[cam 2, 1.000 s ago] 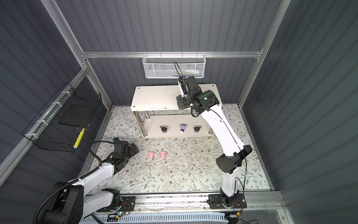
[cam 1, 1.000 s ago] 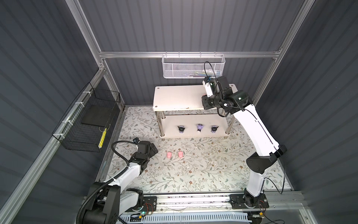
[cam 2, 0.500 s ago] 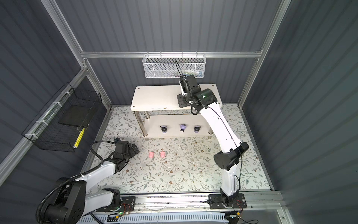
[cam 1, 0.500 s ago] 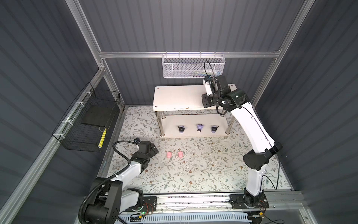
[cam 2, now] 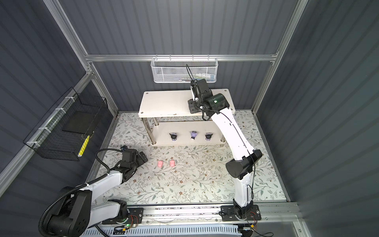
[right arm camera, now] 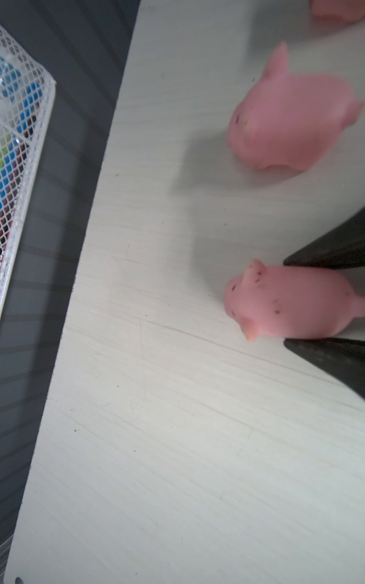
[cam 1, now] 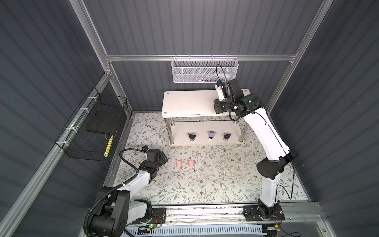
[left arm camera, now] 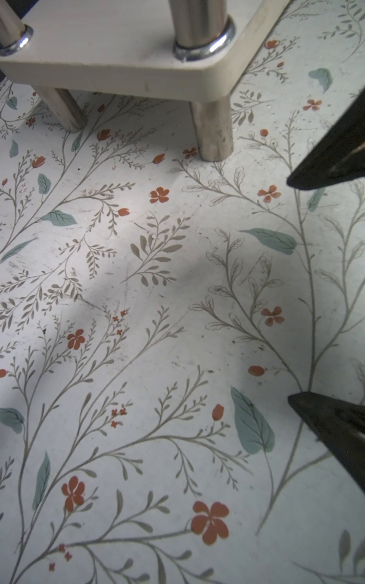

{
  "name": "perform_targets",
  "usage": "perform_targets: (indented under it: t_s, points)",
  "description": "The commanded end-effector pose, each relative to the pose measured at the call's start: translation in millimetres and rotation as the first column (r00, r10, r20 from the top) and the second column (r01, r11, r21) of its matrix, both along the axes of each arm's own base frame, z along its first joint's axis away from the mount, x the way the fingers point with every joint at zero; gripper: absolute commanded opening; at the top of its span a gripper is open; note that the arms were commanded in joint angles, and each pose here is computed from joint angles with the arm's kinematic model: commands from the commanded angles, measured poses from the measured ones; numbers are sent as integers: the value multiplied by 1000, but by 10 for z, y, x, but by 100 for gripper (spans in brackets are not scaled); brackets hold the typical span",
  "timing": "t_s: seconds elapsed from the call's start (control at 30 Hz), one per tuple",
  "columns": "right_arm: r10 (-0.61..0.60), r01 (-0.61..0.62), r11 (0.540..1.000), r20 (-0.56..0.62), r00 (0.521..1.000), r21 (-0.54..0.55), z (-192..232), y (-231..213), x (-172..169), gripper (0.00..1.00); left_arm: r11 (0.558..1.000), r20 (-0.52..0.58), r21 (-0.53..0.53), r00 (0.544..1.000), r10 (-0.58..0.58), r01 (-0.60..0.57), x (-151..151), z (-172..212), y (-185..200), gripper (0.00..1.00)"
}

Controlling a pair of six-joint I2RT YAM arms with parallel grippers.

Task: Place and organize the plastic toys onto the shelf
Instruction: 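Lower the pink pig next to the other pigs and open the right gripper, then withdraw the right gripper from the top shelf down toward the lower shelf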

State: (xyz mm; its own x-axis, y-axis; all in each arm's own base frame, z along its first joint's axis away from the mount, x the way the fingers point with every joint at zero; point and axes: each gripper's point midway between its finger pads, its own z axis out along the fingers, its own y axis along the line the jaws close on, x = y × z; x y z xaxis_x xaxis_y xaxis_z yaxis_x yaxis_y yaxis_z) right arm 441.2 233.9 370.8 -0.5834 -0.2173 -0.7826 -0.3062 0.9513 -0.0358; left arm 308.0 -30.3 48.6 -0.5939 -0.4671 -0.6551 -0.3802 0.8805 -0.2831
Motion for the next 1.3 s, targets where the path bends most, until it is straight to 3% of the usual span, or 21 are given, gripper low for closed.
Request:
perform_targets:
  t_s: [0.0,0.4,0.77,1.1,1.27]
  points:
    - [-16,16,1000,-12,1000,-7,-49,-28,44,38,1000,-12,6,1000,-11,11,-23,-33,-6,100]
    - [-3,3,1000,9,1000,27,95,-28,-8,45,1000,-16,8,1000,-11,11,-24,-46,-4,100]
    - [61,-66,989,42,997,133,400,32,-241,54,1000,-20,10,1000,-8,8,-41,-67,3,100]
    - [38,-61,984,143,989,165,769,-157,-461,61,1000,-23,11,1000,-7,7,-51,-75,7,100]
    - [94,-139,969,215,972,204,931,-166,-736,62,1000,-22,13,1000,-6,6,-56,-73,12,100]
